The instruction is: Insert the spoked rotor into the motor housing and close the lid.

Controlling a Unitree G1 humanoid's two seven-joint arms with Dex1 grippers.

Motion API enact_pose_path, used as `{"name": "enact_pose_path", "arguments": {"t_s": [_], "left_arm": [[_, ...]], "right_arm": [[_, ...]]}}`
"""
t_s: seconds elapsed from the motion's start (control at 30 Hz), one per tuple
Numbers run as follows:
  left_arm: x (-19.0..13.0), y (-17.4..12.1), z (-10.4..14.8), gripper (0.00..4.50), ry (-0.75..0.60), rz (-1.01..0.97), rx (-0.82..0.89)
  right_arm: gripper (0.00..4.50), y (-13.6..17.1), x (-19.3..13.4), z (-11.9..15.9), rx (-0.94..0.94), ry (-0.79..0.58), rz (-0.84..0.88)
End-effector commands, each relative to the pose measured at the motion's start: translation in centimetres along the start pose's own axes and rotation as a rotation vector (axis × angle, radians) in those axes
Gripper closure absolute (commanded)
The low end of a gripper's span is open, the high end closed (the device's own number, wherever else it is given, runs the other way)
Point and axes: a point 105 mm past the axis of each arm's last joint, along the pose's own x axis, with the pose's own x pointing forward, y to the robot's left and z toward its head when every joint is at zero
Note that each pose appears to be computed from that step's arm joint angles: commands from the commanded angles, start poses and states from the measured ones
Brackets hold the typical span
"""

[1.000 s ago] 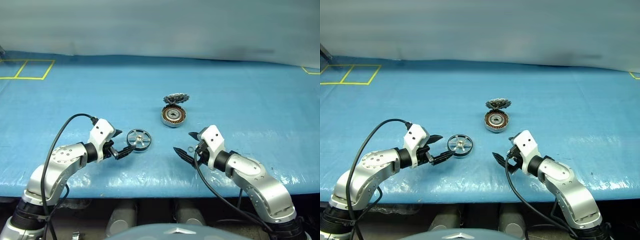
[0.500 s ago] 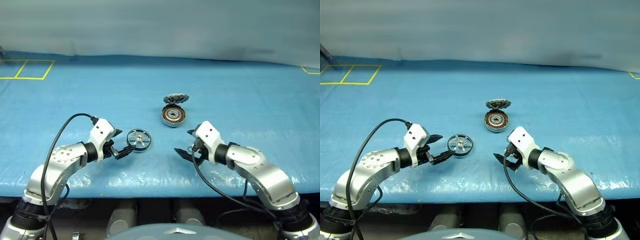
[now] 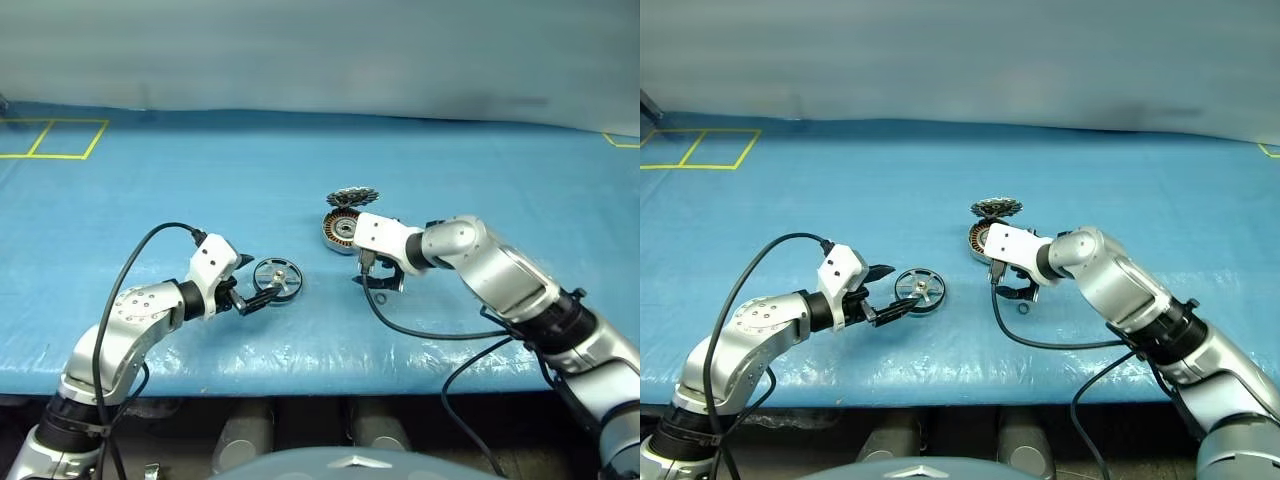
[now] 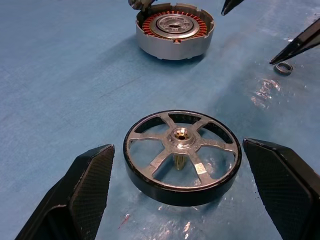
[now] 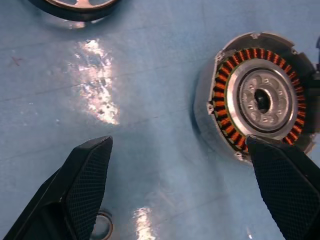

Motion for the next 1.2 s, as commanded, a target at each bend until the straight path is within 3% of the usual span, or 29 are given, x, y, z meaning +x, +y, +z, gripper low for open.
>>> {"name": "enact_pose_path", "arguments": {"t_s": [0.03, 0.2, 0.43, 1.1, 1.2], "left_arm": [[0.0, -0.1, 0.9, 0.02, -0.032, -0.003, 0.033], [0.0, -0.2, 0.8, 0.02, -0.032, -0.003, 0.032], [0.0, -0.3, 0.8, 0.02, -0.034, 0.0, 0.031], [0.2, -0.5, 1.0, 0.02, -0.046, 0.0, 0.034], [0.3, -0.5, 1.0, 0.0, -0.049, -0.005, 0.036]], "right_arm": [[0.0, -2.3, 0.3, 0.9, -0.07, 0.015, -0.057], [0.0, -3.8, 1.3, 1.7, -0.077, 0.017, -0.068], [0.0, -3.6, 2.3, 2.9, -0.095, -0.011, -0.029], [0.0, -2.5, 3.5, 0.3, -0.036, 0.045, 0.049], [0.63, -2.3, 3.7, 0.5, -0.032, 0.038, 0.053]]}}
